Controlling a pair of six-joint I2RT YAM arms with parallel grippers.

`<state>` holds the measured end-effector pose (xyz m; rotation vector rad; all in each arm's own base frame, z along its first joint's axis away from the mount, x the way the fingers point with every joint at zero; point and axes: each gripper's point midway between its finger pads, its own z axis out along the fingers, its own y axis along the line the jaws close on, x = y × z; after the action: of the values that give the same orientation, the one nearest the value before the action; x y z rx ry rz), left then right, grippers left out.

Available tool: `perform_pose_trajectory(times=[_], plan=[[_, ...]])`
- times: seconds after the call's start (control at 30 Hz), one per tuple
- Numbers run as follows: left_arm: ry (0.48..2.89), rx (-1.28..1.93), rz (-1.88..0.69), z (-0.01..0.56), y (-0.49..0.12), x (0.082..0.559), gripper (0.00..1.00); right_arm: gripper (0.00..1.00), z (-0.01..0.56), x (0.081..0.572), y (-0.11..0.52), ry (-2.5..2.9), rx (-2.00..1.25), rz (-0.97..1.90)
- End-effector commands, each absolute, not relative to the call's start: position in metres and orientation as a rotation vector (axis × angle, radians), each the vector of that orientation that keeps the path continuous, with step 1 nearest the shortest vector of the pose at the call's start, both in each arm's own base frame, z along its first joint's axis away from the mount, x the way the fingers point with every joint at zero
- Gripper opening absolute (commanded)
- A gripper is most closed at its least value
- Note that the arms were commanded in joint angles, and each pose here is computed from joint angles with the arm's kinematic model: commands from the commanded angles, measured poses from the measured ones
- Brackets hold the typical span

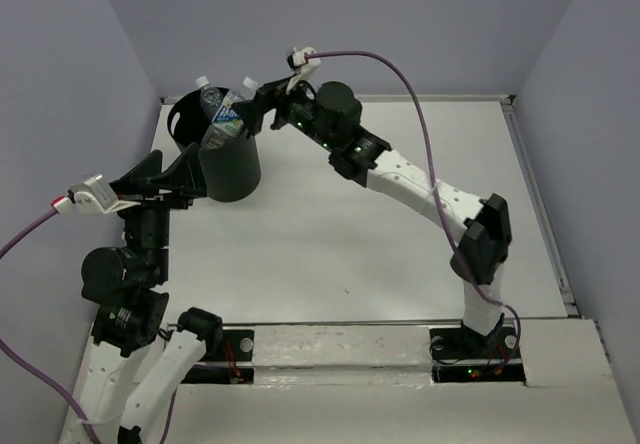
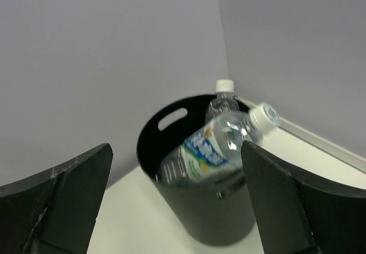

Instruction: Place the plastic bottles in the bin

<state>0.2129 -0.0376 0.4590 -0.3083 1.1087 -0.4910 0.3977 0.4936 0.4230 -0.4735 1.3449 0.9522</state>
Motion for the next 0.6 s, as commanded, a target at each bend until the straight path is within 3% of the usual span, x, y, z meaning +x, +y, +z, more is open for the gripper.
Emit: perform_pose_trajectory(times=[0.0,0.03,0.07,0.1,0.3,0.33,0.57], plan=[[1.061,-0.277,-0.526,0.481,-0.04,0.203,0.99,1.0,0.485,0.34,0.412,1.203,-0.46,0.887],[1.055,-0.27,-0.54,0.481,-0.042,0.2,0.99,1.0,0.484,0.335,0.395,1.197,-0.417,0.862],[1.058,-0.243,-0.559,0.48,-0.047,0.198,0.99,1.0,0.439,0.333,0.384,1.283,-0.421,0.821],[1.058,-0.227,-0.575,0.48,-0.05,0.196,0.99,1.0,0.463,0.312,0.353,1.233,-0.376,0.827],[1.114,-0.087,-0.694,0.468,-0.08,0.183,0.99,1.0,0.402,0.27,0.247,1.347,-0.171,0.707],[1.14,-0.054,-0.707,0.464,-0.086,0.184,0.99,1.0,0.413,0.252,0.217,1.319,-0.119,0.704],[1.256,0.022,-0.772,0.429,-0.11,0.192,0.99,1.0,0.394,0.204,0.134,1.267,0.02,0.684]])
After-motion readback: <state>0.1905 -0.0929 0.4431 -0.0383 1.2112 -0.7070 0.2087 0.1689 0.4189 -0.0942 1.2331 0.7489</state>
